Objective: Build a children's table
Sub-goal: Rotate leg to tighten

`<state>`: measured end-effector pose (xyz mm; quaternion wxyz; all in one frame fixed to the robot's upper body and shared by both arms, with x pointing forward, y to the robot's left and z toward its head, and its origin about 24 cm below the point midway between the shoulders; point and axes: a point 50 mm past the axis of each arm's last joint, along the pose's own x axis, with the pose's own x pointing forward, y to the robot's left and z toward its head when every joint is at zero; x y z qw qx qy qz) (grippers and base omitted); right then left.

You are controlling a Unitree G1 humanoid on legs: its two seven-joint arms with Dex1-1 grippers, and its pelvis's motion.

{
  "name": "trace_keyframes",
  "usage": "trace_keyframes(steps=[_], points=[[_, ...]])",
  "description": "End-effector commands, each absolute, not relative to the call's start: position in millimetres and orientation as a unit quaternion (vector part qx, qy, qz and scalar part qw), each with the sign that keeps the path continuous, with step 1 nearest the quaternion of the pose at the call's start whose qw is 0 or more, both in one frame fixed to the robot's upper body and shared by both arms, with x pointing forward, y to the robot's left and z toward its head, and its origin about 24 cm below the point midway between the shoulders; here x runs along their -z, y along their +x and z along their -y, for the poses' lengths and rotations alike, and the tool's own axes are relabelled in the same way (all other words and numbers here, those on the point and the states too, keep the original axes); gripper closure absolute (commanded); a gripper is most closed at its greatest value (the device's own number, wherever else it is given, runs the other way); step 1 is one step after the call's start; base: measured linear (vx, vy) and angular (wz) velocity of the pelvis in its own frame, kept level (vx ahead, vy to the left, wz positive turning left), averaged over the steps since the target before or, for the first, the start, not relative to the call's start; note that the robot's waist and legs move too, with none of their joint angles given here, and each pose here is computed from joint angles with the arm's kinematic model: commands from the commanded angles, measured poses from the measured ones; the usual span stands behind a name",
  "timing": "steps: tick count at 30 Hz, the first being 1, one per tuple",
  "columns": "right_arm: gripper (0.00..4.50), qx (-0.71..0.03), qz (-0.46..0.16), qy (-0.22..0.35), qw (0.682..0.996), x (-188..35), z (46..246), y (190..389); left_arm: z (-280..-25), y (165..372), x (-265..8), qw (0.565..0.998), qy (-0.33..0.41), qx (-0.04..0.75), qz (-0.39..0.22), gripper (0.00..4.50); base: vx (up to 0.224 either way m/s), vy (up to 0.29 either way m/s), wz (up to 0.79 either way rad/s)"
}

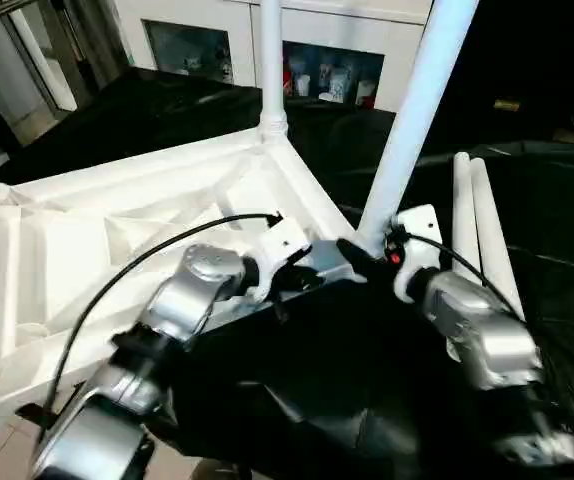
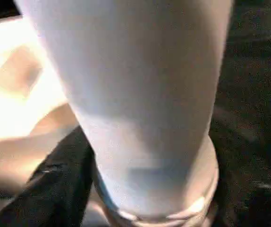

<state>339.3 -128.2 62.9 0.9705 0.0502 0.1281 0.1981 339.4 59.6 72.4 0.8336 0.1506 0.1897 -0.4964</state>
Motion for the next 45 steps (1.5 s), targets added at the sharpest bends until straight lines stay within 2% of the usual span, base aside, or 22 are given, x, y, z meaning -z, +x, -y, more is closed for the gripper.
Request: trace_keyframes(steps=[1,2,6,10,15,19,22,28,36,39,40,42,45], points=[[0.78,-0.257,-0.182,0.067,0.947,-38.8,88.8,327.9,-31.8,340.8,-90.3,0.841,0.131,0.507,-0.139,4.5,0.0,0.0,0.0],[0.58,-0.257,-0.179,0.063,0.948,-39.8,89.4,328.4,-32.6,340.5,-90.1,0.839,0.13,0.509,-0.14,4.5,0.0,0.0,0.0],[0.33,-0.259,-0.167,0.053,0.95,-45.0,96.4,330.7,-36.9,336.6,-88.5,0.826,0.134,0.531,-0.133,4.5,0.0,0.0,0.0],[0.33,-0.265,-0.156,0.046,0.95,-47.8,98.2,333.9,-39.0,337.6,-86.3,0.826,0.136,0.531,-0.132,4.5,0.0,0.0,0.0],[0.33,-0.306,-0.139,0.022,0.942,-57.3,105.4,332.0,-47.4,333.6,-83.0,0.815,0.143,0.546,-0.132,4.5,0.0,0.0,0.0],[0.33,-0.363,-0.125,-0.026,0.923,-69.6,124.2,325.9,-59.7,324.5,-83.3,0.784,0.16,0.588,-0.117,4.5,0.0,0.0,0.0],[0.33,-0.385,-0.122,-0.047,0.914,-73.9,131.3,321.9,-64.5,319.7,-83.1,0.768,0.165,0.608,-0.115,4.5,0.0,0.0,0.0],[0.33,-0.471,-0.139,-0.104,0.865,-84.9,154.0,299.1,-85.5,304.8,-79.7,0.721,0.188,0.655,-0.128,4.5,0.0,0.0,0.0],[0.33,-0.497,-0.148,-0.109,0.848,-90.0,163.5,288.9,-99.0,299.0,-79.5,0.704,0.192,0.67,-0.138,4.5,0.0,0.0,0.0],[0.33,-0.508,-0.159,-0.116,0.839,-85.2,162.6,284.1,-101.3,297.7,-78.4,0.7,0.195,0.672,-0.143,4.5,0.0,0.0,0.0],[0.48,-0.507,-0.16,-0.115,0.839,-84.7,162.4,283.9,-101.4,297.5,-78.3,0.7,0.195,0.672,-0.143,4.5,0.0,0.0,0.0],[0.48,-0.504,-0.159,-0.111,0.842,-83.2,160.8,284.7,-101.1,297.6,-77.9,0.7,0.195,0.672,-0.144,4.5,0.0,0.0,0.0],[0.82,-0.509,-0.163,-0.111,0.838,-81.3,158.9,283.0,-100.9,297.3,-77.6,0.7,0.196,0.672,-0.144,4.5,0.0,0.0,0.0]])
